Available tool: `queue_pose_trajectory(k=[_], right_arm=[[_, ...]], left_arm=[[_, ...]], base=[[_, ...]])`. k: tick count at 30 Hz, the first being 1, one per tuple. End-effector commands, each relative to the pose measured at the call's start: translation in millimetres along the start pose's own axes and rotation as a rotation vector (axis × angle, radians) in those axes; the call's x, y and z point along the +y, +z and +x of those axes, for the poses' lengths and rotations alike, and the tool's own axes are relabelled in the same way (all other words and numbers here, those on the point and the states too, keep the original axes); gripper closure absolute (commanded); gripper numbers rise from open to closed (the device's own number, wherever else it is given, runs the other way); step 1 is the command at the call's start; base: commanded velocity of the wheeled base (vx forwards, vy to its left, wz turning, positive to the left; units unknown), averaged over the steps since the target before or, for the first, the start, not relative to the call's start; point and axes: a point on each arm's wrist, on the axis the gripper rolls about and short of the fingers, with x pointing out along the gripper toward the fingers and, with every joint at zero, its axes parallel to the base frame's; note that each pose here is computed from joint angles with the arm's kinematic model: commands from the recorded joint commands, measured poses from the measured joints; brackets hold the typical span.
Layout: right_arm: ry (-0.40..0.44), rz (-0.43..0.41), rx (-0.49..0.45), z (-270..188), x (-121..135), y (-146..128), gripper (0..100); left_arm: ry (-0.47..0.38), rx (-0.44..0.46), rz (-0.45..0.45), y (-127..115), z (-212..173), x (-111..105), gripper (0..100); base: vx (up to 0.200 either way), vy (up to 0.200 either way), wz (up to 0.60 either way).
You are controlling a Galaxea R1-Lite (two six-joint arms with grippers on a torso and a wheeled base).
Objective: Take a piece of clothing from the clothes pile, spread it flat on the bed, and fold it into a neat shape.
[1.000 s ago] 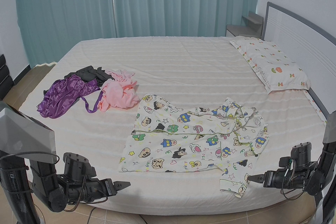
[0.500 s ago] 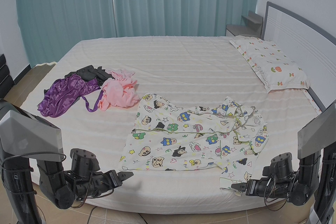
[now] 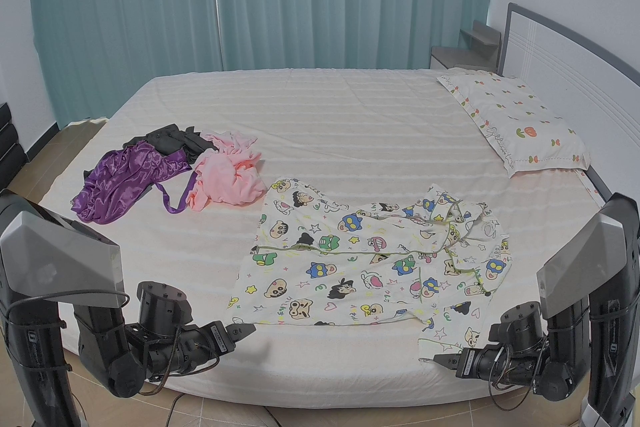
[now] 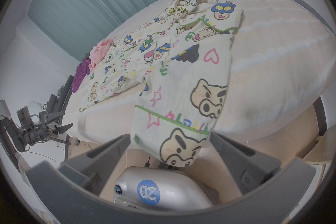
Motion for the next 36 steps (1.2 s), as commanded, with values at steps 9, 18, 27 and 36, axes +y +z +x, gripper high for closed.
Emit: queue_pose_trajectory(k=[9,18,27,36], right_arm=[[-0.101,-0.017,-0.009,-2.1,-6.1,-4.4,100],[-0.146,-0.052,0.013,-21.3,-8.4,3.9,100],[-0.174,-0.052,0.022,-23.1,-14.6,6.0,100],[-0.171,-0.071,0.020,-24.1,-14.3,6.8,100]], left_arm=[[0.016,-0.024,-0.001,1.4,2.0,-0.4,0],[0.056,-0.099,-0.041,6.2,24.8,-5.1,0],[0.108,-0.149,-0.026,3.9,52.8,-5.9,0],[0.079,-0.181,0.001,12.7,72.1,-13.7,0]], base=[[0.000,0.000,0.00],[0.000,0.000,0.00],[0.000,0.000,0.00],[0.000,0.000,0.00]])
